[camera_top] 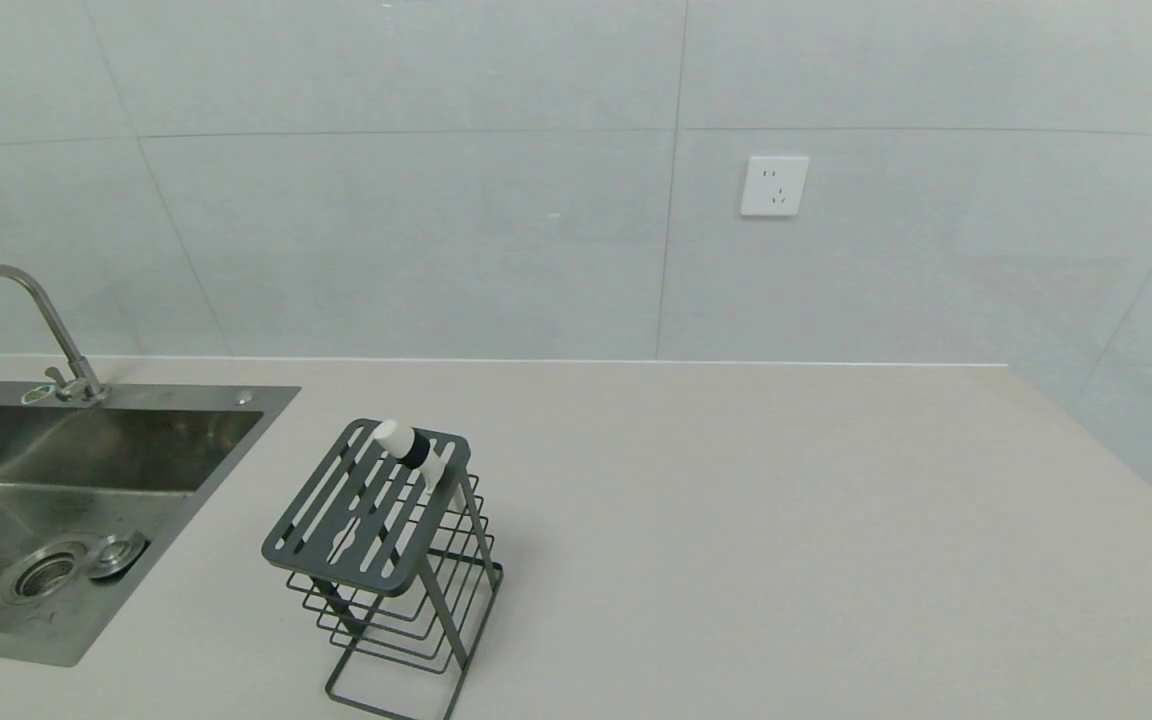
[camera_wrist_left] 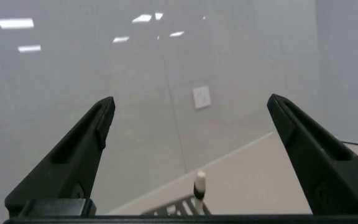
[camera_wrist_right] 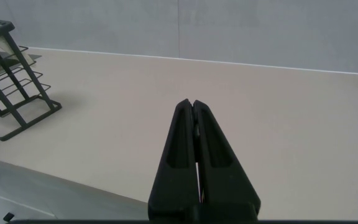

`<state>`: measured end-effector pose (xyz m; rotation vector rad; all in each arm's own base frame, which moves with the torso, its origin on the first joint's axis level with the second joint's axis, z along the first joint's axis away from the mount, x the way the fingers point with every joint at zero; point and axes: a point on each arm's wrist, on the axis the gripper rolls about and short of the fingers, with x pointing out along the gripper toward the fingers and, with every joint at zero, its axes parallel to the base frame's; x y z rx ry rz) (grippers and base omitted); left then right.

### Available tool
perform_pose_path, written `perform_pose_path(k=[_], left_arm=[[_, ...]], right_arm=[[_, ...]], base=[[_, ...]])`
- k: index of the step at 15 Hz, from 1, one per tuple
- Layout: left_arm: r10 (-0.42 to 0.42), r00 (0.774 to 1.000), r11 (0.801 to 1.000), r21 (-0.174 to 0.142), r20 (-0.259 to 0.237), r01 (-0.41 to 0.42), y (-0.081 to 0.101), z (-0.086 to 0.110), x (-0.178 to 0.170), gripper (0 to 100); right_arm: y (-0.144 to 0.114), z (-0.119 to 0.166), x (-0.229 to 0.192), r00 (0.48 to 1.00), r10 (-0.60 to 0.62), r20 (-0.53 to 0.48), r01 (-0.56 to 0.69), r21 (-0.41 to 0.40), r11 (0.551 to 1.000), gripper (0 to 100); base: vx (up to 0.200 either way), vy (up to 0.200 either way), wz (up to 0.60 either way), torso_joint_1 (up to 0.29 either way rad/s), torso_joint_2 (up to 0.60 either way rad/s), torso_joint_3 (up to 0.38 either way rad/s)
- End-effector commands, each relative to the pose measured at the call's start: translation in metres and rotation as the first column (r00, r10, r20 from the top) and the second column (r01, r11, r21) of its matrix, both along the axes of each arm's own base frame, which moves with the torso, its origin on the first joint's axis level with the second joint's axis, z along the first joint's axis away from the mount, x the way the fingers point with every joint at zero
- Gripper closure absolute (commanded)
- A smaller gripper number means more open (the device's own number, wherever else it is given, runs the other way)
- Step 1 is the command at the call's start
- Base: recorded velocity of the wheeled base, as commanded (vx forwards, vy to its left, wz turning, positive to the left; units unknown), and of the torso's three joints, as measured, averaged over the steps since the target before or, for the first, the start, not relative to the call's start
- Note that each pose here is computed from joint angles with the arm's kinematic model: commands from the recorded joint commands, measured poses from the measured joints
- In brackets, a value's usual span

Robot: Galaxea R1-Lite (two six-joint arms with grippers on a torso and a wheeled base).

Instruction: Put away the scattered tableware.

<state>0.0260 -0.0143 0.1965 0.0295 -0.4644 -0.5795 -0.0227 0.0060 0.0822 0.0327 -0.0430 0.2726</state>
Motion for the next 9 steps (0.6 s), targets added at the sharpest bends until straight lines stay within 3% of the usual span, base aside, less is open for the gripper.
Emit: perform_pose_path(k=[1, 4, 6, 7, 9], left_arm=[[0.048, 0.999, 0.999, -0.021, 0.015, -0.047, 0.009, -0.020, -0.040, 0], [0.146, 0.985, 0.988, -0.036, -0.092, -0.150, 0.011, -0.044, -0.050, 0], [0.187, 0.974, 0.980, -0.037, -0.129, -0.193, 0.011, -0.058, -0.053, 0], [0.217, 0.960, 0.974, -0.026, -0.176, -0.225, 0.011, -0.074, -0.049, 0], [0.281, 0.927, 0.957, -0.007, -0.248, -0.291, 0.012, -0.086, -0.044, 0]], right_arm=[[0.000, 0.000, 0.000, 1.000, 0.001, -0.001, -0.001, 0.000, 1.000, 100], [0.000, 0.000, 0.000, 1.000, 0.001, -0.001, -0.001, 0.000, 1.000, 100], [0.000, 0.000, 0.000, 1.000, 0.001, -0.002, -0.001, 0.002, 1.000, 100], [0.000, 0.000, 0.000, 1.000, 0.000, -0.002, 0.000, 0.002, 1.000, 100], [0.000, 0.000, 0.000, 1.000, -0.002, -0.001, 0.002, 0.000, 1.000, 100]], base=[[0.000, 0.000, 0.00, 0.000, 0.00, 0.000], [0.000, 0.000, 0.00, 0.000, 0.00, 0.000], [0.000, 0.000, 0.00, 0.000, 0.00, 0.000], [0.000, 0.000, 0.00, 0.000, 0.00, 0.000], [0.000, 0.000, 0.00, 0.000, 0.00, 0.000]])
